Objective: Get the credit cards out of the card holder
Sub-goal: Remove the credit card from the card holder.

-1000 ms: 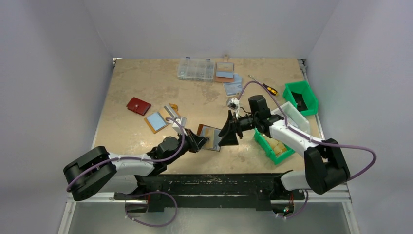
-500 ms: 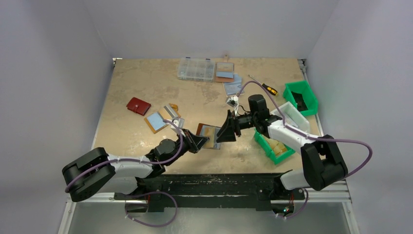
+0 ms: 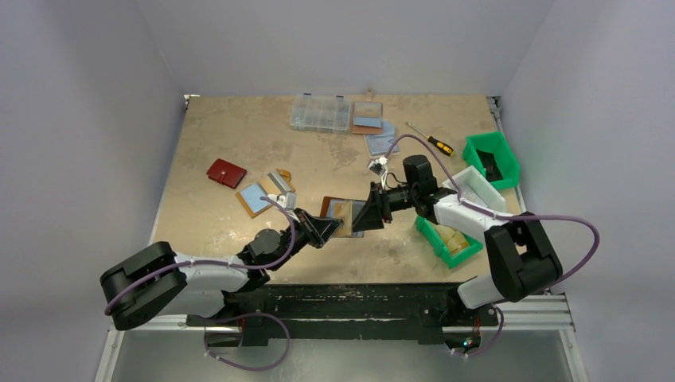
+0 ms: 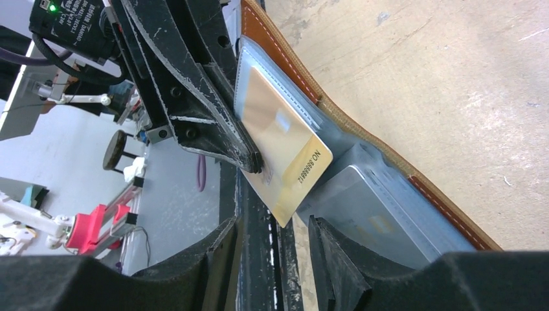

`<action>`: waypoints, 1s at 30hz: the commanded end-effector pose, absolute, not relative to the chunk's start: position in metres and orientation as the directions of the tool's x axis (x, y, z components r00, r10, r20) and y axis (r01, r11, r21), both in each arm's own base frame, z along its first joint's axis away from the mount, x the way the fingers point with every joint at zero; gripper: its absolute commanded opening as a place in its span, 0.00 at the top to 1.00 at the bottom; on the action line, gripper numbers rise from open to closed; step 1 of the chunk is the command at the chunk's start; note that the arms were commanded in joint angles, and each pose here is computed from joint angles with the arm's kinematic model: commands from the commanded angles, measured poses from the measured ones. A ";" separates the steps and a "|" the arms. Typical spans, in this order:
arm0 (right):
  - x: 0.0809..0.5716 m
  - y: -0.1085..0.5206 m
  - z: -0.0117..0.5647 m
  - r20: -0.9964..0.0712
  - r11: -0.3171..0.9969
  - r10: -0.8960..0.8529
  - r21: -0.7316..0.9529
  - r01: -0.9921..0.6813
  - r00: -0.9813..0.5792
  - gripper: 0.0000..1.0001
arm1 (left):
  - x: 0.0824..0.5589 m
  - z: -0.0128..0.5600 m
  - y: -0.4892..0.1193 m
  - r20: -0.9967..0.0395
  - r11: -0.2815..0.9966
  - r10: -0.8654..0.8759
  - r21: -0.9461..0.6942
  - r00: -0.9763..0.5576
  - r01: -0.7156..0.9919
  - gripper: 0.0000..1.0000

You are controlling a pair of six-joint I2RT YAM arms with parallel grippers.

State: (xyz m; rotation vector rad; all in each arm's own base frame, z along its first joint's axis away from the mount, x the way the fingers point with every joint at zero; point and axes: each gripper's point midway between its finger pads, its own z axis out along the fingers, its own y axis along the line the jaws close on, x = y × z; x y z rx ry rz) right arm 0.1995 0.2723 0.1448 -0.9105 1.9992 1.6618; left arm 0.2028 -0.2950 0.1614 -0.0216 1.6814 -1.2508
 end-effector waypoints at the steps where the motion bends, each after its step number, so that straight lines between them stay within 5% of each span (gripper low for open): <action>1: 0.198 0.275 0.152 -0.667 0.041 -0.227 0.721 -0.692 -0.709 0.52 | 0.200 0.197 -0.301 -0.643 0.354 -0.606 -0.745 -0.468 0.565 1.00; 15: 0.199 0.276 0.156 -0.643 0.020 -0.221 0.749 -0.662 -0.734 0.62 | 0.198 0.198 -0.311 -0.630 0.318 -0.601 -0.753 -0.491 0.576 1.00; 27: 0.203 0.275 0.159 -0.643 0.015 -0.214 0.751 -0.661 -0.735 0.91 | 0.200 0.192 -0.314 -0.624 0.326 -0.595 -0.763 -0.506 0.558 1.00; 30: 0.206 0.273 0.161 -0.662 0.005 -0.207 0.736 -0.677 -0.720 0.99 | 0.200 0.190 -0.312 -0.620 0.334 -0.595 -0.769 -0.511 0.545 0.88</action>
